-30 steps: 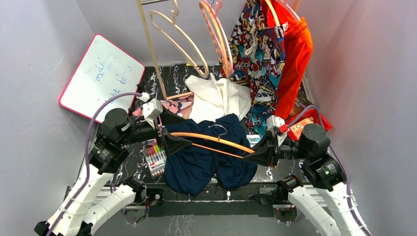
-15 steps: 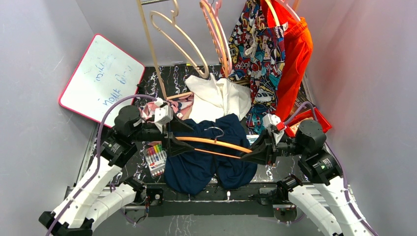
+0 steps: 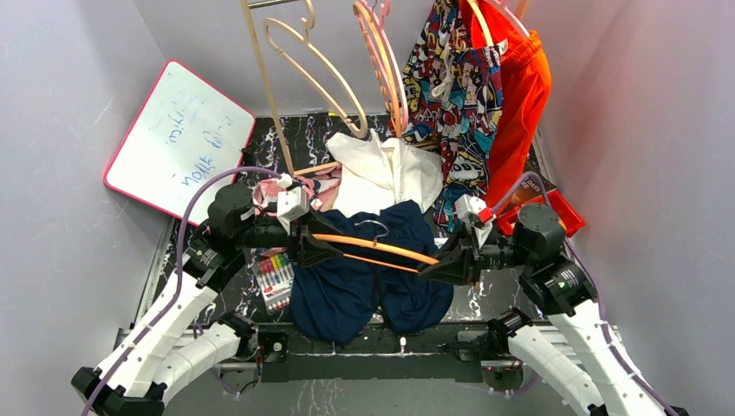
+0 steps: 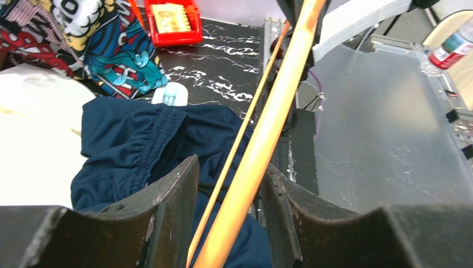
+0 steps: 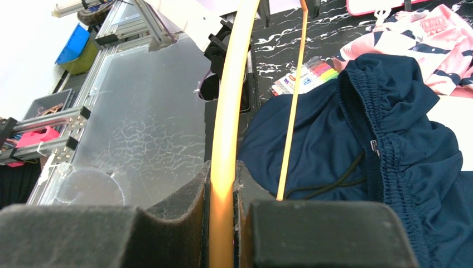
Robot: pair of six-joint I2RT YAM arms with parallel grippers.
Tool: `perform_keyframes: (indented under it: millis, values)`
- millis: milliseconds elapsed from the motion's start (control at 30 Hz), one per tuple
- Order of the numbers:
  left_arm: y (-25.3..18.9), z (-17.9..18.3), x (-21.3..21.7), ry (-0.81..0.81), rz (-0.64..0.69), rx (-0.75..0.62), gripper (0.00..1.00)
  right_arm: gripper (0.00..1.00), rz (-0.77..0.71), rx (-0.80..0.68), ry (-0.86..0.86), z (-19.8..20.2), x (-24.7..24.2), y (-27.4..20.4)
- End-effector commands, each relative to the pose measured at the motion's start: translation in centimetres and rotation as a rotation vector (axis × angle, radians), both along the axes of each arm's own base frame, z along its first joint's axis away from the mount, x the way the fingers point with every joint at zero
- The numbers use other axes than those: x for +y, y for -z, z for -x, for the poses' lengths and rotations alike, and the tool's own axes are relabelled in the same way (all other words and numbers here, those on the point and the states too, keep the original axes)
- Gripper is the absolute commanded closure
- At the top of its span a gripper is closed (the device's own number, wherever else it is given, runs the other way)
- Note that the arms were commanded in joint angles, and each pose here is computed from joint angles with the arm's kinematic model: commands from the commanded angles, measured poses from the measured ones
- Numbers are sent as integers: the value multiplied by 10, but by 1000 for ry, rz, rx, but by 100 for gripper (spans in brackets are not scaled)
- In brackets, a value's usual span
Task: Place the shorts on the hanger
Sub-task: Hang the shorts on the hanger.
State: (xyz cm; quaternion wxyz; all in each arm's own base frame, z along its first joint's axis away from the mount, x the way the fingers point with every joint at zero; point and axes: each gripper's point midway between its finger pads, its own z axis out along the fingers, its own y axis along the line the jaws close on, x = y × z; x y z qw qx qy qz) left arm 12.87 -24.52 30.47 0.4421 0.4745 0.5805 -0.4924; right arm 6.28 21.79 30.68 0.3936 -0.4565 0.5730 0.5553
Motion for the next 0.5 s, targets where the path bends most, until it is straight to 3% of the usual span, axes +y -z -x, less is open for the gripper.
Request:
perform_keyframes:
  millis: [0,333,467]
  values:
    - [8,-14,2,-75,-17,-60,100,100,-27,-56,-26,-4,8,-11]
    - [28,-66,16,-380,-82,-30,100,100,-15,-40,-5,-12,11,-15]
    - [32,-67,16,-386,-81,-21,100,96,-16,-25,4,-14,11,-15]
